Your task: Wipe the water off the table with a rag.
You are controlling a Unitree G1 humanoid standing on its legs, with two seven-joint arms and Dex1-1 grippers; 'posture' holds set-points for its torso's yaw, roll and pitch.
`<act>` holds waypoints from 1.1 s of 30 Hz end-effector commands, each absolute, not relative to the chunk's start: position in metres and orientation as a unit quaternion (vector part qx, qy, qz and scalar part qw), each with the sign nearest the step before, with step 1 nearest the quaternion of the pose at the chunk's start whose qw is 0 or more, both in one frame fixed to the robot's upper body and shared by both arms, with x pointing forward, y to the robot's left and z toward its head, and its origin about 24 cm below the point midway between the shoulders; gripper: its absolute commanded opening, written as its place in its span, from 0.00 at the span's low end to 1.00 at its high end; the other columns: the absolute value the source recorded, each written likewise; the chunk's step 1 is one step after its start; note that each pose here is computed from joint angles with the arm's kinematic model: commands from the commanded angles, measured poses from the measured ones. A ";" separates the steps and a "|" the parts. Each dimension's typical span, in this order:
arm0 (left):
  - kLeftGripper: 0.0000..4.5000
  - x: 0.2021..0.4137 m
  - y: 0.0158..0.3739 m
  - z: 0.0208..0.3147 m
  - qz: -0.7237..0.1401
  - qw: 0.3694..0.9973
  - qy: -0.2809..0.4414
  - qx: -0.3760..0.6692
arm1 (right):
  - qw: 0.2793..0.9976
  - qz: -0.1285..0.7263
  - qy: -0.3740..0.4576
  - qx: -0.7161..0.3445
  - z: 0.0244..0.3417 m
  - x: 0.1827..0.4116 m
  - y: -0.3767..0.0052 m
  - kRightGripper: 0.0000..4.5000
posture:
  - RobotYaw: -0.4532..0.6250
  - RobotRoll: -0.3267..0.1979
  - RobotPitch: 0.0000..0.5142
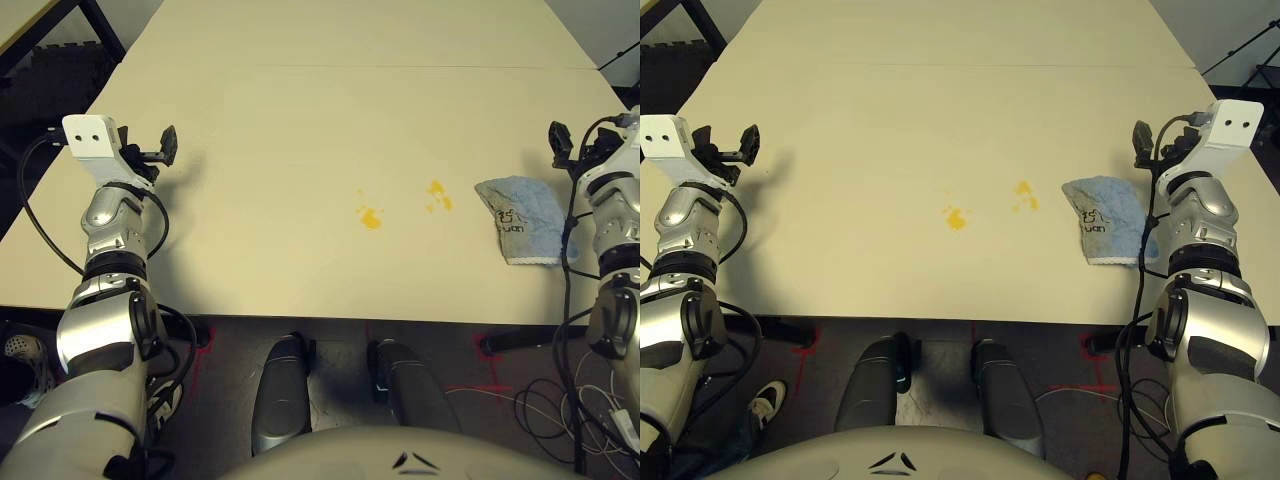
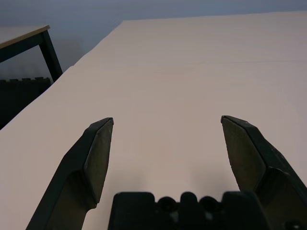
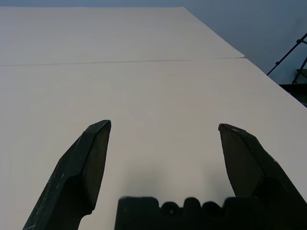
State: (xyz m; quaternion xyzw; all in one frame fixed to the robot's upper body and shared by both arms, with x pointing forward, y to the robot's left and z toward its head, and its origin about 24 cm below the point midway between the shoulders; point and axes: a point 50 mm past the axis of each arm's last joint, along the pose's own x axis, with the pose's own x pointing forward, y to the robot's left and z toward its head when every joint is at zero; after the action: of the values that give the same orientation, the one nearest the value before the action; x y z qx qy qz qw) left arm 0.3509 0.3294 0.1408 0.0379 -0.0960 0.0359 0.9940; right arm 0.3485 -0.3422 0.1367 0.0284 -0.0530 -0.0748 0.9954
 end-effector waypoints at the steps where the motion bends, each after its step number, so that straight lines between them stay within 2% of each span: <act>1: 1.00 0.354 0.325 0.142 0.027 0.994 -0.097 0.040 | 0.995 -0.082 -0.050 0.026 0.132 0.344 -0.346 0.99 | 0.45 0.62 0.32; 13: 1.00 0.361 0.314 0.144 0.007 0.995 -0.097 0.035 | 0.994 -0.097 -0.055 0.022 0.133 0.337 -0.356 0.99 | 0.42 0.62 0.31; 22: 1.00 0.360 0.318 0.151 -0.014 0.994 -0.106 0.031 | 0.994 -0.094 -0.057 0.026 0.136 0.341 -0.353 0.99 | 0.46 0.62 0.31; 28: 1.00 0.353 0.306 0.158 -0.171 0.976 -0.131 0.025 | 0.994 -0.092 -0.046 0.028 0.128 0.340 -0.351 0.99 | 0.49 0.62 0.33; 33: 1.00 0.341 0.291 0.152 -0.309 0.942 -0.122 0.043 | 0.995 -0.091 -0.044 0.028 0.128 0.340 -0.351 0.99 | 0.50 0.62 0.32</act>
State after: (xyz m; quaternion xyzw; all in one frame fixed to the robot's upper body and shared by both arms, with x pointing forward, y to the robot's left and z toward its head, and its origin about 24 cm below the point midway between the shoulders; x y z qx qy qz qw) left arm 0.3463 0.2968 0.1574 0.0348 -0.1361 -0.2551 0.9567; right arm 0.3432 -0.3473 0.1317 0.0241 -0.0489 -0.0847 0.9949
